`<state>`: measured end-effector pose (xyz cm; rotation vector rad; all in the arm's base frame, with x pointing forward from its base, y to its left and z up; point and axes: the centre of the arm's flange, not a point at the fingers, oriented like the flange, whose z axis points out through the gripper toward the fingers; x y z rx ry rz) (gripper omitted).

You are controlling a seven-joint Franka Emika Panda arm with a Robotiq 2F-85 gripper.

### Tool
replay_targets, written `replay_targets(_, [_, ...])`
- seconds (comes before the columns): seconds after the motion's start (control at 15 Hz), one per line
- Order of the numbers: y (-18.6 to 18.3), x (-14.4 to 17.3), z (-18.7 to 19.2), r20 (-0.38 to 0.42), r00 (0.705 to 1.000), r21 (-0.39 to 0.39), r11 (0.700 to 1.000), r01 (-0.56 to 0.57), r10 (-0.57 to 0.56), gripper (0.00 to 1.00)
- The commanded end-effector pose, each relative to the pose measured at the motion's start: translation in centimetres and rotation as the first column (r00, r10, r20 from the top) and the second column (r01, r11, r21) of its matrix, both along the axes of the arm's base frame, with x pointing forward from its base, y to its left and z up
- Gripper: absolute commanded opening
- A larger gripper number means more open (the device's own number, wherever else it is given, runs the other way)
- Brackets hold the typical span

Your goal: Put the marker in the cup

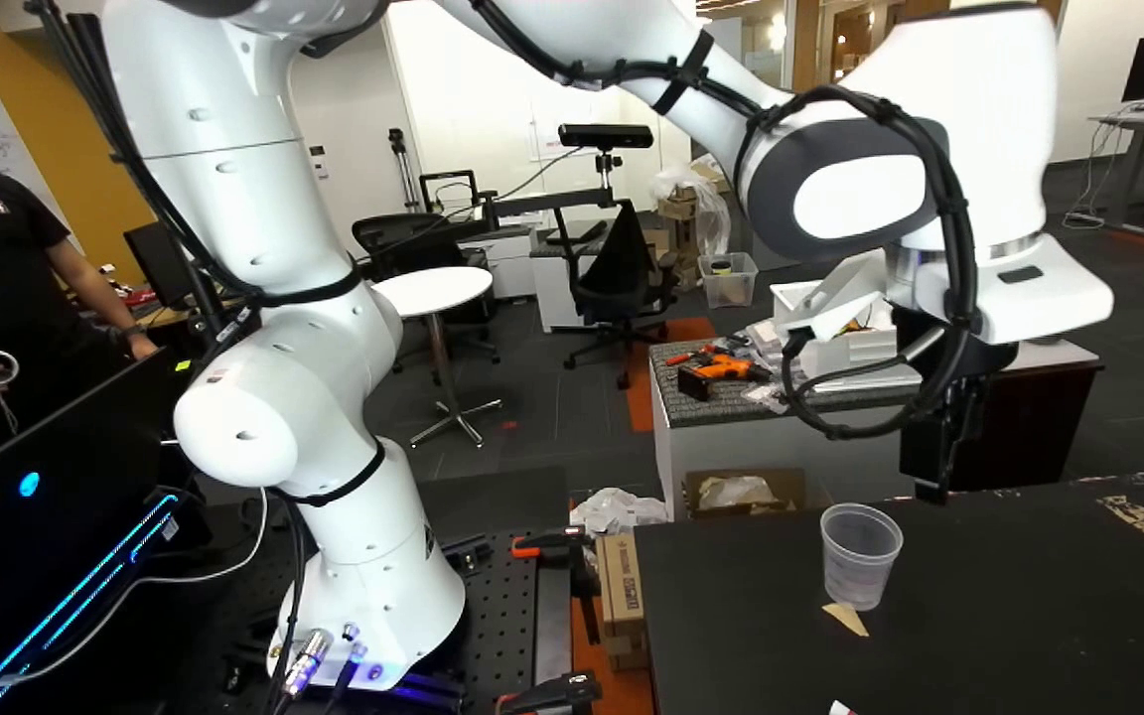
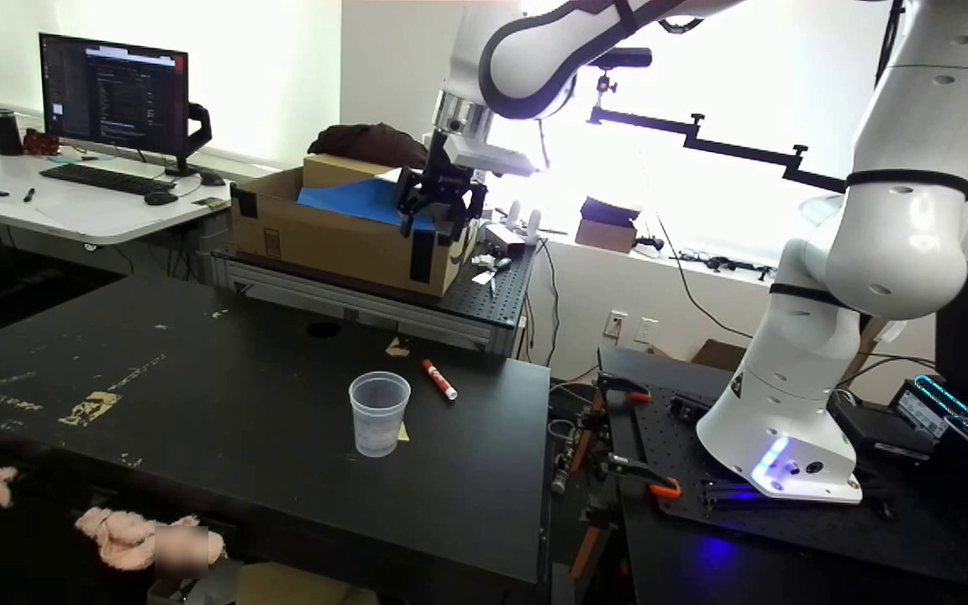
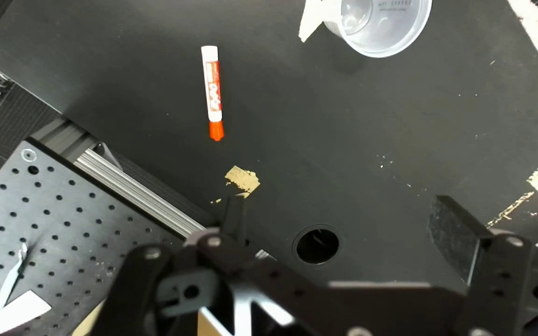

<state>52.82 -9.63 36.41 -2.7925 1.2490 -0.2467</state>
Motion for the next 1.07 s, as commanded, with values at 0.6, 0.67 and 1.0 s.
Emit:
replay_targets(0.6, [-4.7, 1.5, -7.5, -0.098, 0.994, 0.06, 0.997, 0.044, -0.038, 1.0])
replay_targets(0.67, [-5.3, 1.6, -8.1, -0.104, 0.994, 0.056, 0.997, 0.053, -0.047, 1.0])
replay_targets(1.0, [-7.4, 2.1, -11.3, -0.114, 0.993, 0.039, 0.998, 0.046, -0.042, 1.0])
